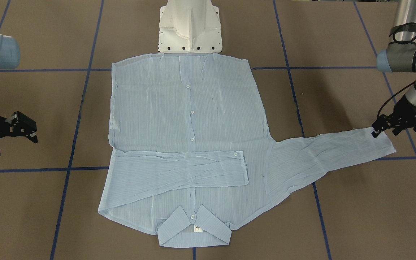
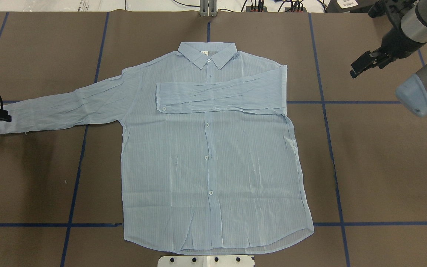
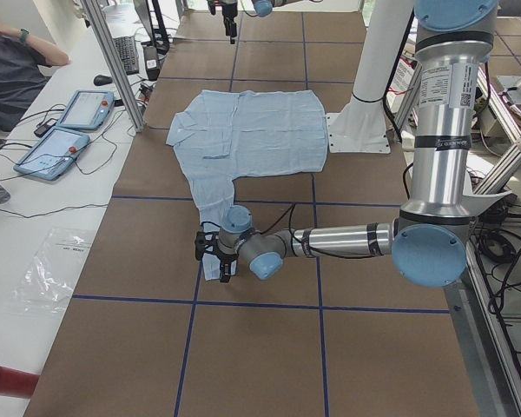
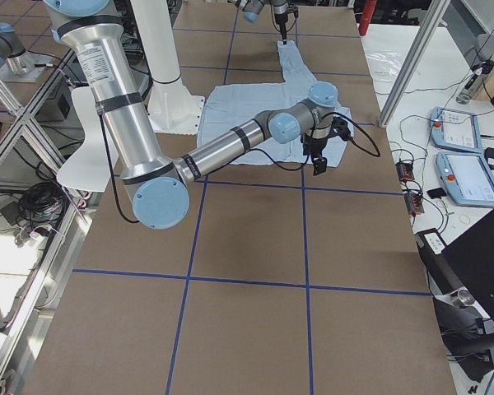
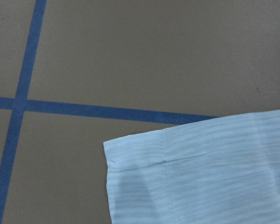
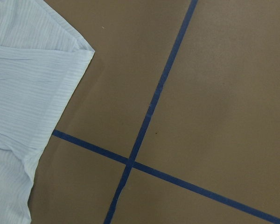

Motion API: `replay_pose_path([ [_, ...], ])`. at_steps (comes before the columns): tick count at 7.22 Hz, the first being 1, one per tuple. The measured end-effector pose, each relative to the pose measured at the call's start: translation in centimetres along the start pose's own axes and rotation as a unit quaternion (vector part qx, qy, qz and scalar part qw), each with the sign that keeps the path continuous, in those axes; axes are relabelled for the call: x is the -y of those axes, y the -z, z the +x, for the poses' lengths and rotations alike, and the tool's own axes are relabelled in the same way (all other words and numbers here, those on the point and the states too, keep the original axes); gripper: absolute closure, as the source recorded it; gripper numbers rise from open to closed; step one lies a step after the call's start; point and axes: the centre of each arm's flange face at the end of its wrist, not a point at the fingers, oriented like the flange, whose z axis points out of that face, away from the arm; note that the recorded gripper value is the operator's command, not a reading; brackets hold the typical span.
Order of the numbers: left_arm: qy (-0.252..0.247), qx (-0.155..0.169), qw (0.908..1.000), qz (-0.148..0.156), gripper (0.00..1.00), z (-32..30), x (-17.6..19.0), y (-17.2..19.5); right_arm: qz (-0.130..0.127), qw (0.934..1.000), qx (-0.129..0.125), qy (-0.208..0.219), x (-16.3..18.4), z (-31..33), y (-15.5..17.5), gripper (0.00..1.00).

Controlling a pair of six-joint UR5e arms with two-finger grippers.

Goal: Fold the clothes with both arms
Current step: 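Lower the left gripper to the other sleeve cuff and grasp it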

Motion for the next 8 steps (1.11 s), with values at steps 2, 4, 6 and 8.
replay_pose_path([
  [2, 0.000, 0.008, 1.0000, 0.000, 0.30, -0.6, 0.0, -0.5, -0.004, 1.0000, 0.001, -0.002, -0.3, -1.2, 1.1, 0.00],
  [4, -0.004, 0.013, 0.9999, -0.003, 0.41, -1.2, -0.4, -0.7, -0.005, 1.0000, 0.002, 0.000, -0.4, -2.0, 1.4, 0.00],
  [6, -0.006, 0.014, 0.9999, -0.003, 0.44, -1.5, -0.4, -0.8, -0.005, 1.0000, 0.002, 0.001, -0.3, -2.2, 1.4, 0.00],
  [8, -0.006, 0.014, 0.9999, -0.003, 0.55, -1.4, -0.4, -0.7, -0.005, 1.0000, 0.001, 0.001, -0.3, -2.3, 1.3, 0.00],
])
